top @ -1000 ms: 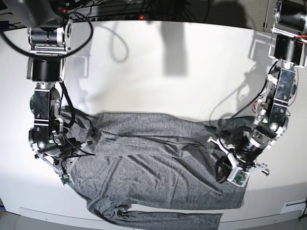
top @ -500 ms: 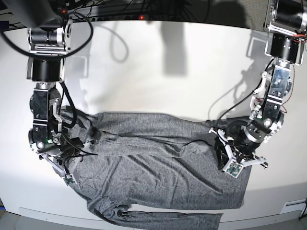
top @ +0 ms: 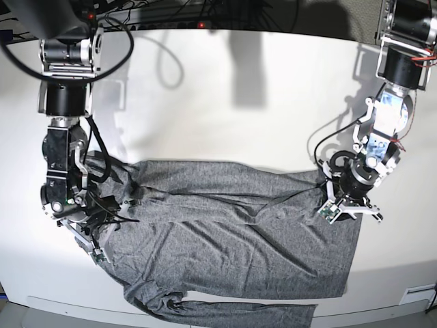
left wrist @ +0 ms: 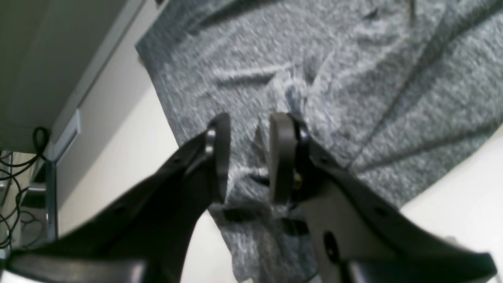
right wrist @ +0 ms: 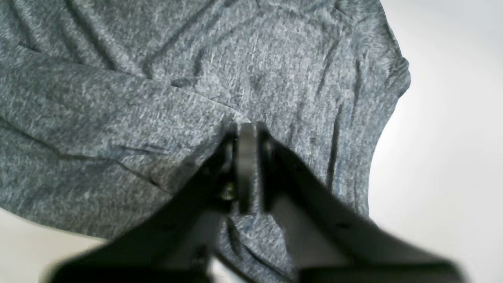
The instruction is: Fold the T-shirt properly
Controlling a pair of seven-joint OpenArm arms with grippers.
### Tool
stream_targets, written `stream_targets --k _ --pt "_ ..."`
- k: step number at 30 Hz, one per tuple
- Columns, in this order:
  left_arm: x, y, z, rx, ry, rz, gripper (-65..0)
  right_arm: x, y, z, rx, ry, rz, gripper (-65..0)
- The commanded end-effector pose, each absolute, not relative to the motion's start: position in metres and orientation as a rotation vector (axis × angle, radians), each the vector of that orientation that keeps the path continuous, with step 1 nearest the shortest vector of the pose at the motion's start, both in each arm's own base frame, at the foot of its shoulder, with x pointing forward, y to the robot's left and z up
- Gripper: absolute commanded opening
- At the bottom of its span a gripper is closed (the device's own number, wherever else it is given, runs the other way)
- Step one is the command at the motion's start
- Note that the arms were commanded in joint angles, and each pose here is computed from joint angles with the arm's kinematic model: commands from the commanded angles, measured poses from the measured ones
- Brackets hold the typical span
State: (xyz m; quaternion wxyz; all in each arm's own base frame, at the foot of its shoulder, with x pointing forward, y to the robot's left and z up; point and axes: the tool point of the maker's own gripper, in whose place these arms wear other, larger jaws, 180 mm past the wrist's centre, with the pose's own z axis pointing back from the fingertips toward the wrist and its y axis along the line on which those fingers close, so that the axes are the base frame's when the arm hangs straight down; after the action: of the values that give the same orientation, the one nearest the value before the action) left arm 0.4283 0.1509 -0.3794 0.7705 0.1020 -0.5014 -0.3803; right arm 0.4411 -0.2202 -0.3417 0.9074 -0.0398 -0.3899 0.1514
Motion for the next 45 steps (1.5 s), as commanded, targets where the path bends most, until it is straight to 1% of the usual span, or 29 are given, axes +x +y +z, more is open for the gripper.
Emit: stream_targets --k 1,2,3,5,7,10,12,15,19,23,28,34,40,45 --pt "0.444 0.154 -0.355 0.248 -1.159 -0.816 -48.2 0.456 -0.221 -0.318 -0.087 -0.875 0.316 -55.0" --pt "0.444 0.155 -0.353 0.25 -1.162 -0.814 -48.2 0.456 -0.219 -0.317 -0.071 -0.882 0.311 -50.9" --pt "0.446 0.155 -0.352 0.252 -1.166 -0.812 -48.2 0.456 -0.215 -0.316 -0.044 -0.889 0.303 -48.5" --pt "0.446 0.152 -0.35 0.201 -1.183 -0.761 -48.2 0.455 -0.205 -0.316 0.03 -0.89 0.279 -48.3" --pt "0.445 0.146 -0.347 0.068 -1.203 -0.621 -48.2 0.455 -0.197 -0.314 0.089 -0.906 0.261 -48.3" --pt "0.444 0.137 -0.344 -0.138 -1.205 -0.408 -48.2 0.459 -0.193 -0.309 0.116 -0.961 0.252 -48.3" --pt "0.443 0.133 -0.344 -0.197 -1.195 -0.349 -48.2 0.457 -0.193 -0.313 0.115 -0.966 0.249 -48.3" --pt "0.443 0.133 -0.347 -0.197 -1.185 -0.338 -48.2 0.451 -0.194 -0.326 0.123 -0.952 0.236 -48.3" --pt "0.446 0.142 -0.356 -0.149 -1.175 -0.26 -48.9 0.444 -0.201 -0.353 0.116 -0.919 0.209 -48.3" --pt "0.437 0.14 -0.391 -0.155 -1.085 -0.214 -48.9 0.435 -0.207 -0.382 0.127 -0.852 0.164 -48.3" --pt "0.415 0.136 -0.442 -0.165 -0.946 -0.164 -48.9 0.422 -0.211 -0.403 0.113 -0.773 0.165 -48.3" --pt "0.403 0.142 -0.454 -0.14 -0.912 -0.184 -48.9 0.399 -0.211 -0.425 0.116 -0.716 0.161 -48.3" --pt "0.374 0.147 -0.479 -0.135 -0.848 -0.185 -48.9 0.367 -0.215 -0.452 0.1 -0.646 0.172 -48.3" --pt "0.348 0.154 -0.494 -0.134 -0.801 -0.197 -49.2 0.348 -0.209 -0.452 0.093 -0.649 0.202 -48.3"
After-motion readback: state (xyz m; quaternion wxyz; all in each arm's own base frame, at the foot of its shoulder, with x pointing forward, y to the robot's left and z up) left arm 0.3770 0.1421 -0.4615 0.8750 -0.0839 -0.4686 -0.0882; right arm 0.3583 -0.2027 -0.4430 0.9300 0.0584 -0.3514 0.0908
